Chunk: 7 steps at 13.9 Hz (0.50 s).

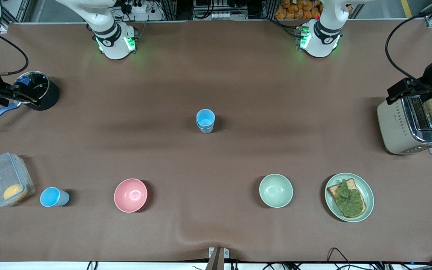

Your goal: Stack blue cups with both arms

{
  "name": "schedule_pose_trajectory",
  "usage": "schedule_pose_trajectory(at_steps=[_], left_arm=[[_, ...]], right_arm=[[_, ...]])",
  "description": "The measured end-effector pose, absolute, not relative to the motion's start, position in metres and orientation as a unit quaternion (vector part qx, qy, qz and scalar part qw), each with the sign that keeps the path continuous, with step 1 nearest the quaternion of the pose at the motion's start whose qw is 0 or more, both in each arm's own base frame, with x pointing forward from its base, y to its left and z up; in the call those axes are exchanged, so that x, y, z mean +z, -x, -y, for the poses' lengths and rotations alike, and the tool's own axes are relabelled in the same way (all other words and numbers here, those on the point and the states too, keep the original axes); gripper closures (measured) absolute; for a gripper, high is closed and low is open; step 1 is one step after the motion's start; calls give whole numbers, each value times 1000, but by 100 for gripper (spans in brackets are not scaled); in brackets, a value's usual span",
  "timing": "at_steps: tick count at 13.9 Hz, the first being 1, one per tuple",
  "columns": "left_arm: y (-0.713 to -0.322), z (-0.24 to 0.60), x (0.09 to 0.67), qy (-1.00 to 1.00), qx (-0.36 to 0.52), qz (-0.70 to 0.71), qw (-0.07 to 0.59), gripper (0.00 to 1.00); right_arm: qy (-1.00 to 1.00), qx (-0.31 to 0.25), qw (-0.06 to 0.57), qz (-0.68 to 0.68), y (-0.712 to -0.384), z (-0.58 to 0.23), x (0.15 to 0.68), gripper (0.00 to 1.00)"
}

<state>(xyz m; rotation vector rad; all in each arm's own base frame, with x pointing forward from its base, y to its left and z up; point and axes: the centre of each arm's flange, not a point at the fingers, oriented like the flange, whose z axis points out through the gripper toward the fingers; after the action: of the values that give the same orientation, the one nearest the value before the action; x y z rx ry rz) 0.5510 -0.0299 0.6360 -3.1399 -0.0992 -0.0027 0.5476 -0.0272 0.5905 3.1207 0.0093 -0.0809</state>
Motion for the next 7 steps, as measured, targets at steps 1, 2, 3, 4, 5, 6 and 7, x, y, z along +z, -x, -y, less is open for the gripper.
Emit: schedule_pose_trajectory(at_steps=[1, 2, 3, 4, 5, 6, 7], left_arm=[[-550, 32, 644, 1000, -4, 30, -3, 0], [-549, 34, 652, 1000, -9, 29, -5, 0], [-548, 34, 659, 1000, -13, 28, -5, 0], [-547, 34, 661, 999, -13, 29, -5, 0], [-548, 34, 658, 1000, -9, 28, -5, 0], [-551, 35, 652, 1000, -1, 28, -5, 0], [-555, 36, 644, 1000, 6, 27, -4, 0]], right_arm=[[-1000, -26, 10, -3, -548, 27, 590, 0], [-1000, -27, 10, -3, -547, 27, 590, 0], [-1000, -27, 10, -3, -547, 27, 590, 0], [-1000, -27, 10, -3, -547, 27, 590, 0], [-1000, -27, 10, -3, -547, 27, 590, 0], [-1000, -27, 10, -3, -547, 27, 590, 0], [-1000, -28, 10, -3, -547, 27, 590, 0]])
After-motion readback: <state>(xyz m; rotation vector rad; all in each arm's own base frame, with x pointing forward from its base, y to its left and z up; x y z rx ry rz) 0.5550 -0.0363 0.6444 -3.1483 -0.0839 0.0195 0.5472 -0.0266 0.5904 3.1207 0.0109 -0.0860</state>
